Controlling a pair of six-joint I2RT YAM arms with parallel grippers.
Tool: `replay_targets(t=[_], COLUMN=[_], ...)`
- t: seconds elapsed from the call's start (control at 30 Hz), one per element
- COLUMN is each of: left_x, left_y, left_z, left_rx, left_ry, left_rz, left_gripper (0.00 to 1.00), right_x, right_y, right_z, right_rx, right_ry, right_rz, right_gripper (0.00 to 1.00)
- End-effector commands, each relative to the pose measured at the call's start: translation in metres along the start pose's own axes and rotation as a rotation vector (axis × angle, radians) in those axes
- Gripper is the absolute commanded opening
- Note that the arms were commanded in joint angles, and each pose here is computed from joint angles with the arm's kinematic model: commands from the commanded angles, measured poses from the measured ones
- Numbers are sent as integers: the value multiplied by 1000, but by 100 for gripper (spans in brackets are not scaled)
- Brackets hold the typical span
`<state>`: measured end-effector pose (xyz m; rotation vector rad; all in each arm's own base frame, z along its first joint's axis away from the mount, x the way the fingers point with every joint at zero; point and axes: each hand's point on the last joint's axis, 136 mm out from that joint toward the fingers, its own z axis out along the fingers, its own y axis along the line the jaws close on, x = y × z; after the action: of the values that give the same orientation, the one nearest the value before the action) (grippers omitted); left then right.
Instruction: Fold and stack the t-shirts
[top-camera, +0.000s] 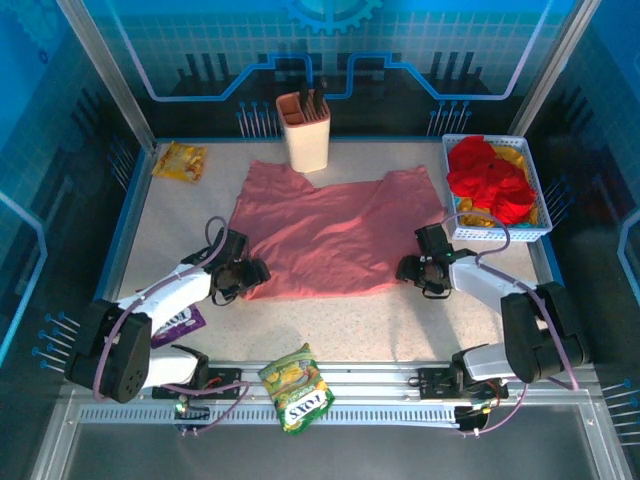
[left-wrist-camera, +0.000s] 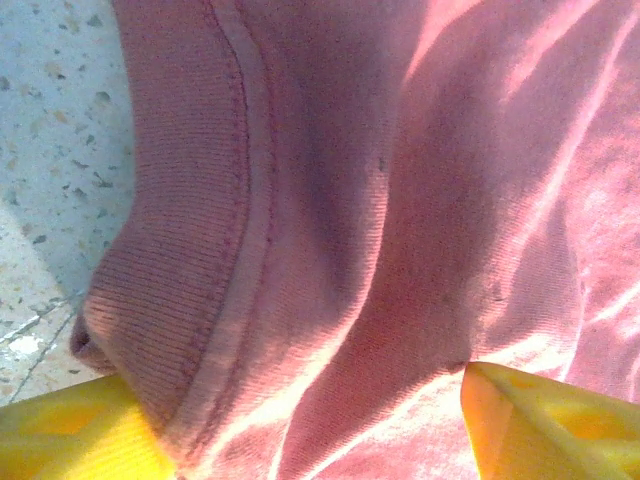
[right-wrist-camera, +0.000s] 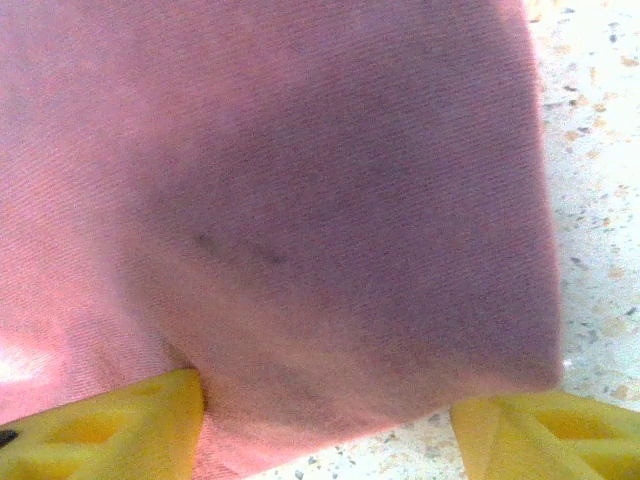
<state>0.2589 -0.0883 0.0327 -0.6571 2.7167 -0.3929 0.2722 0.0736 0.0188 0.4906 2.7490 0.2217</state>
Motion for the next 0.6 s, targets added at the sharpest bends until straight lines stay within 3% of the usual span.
replay_targets(t=[0.0,0.23,0.37,0.57], left_x=[2,-4,-16,-47], left_y=[1,0,-8,-35], left_z=[2,-10,-28,-55], left_rx=[-2,-45,-60,-24], left_ry=[6,18,12,-32], left_rz=[1,43,85,127], left_gripper=[65,24,5,2], right_x=[-18,-20,-33,-66], right_y=[13,16,28,65], right_z=[5,1,-19,-50], right_rx=[-46,-61,-114,-189], right_ry=[-48,-55,-42,38], right_rz=[15,14,23,-15], right_gripper=[60,27,0,0])
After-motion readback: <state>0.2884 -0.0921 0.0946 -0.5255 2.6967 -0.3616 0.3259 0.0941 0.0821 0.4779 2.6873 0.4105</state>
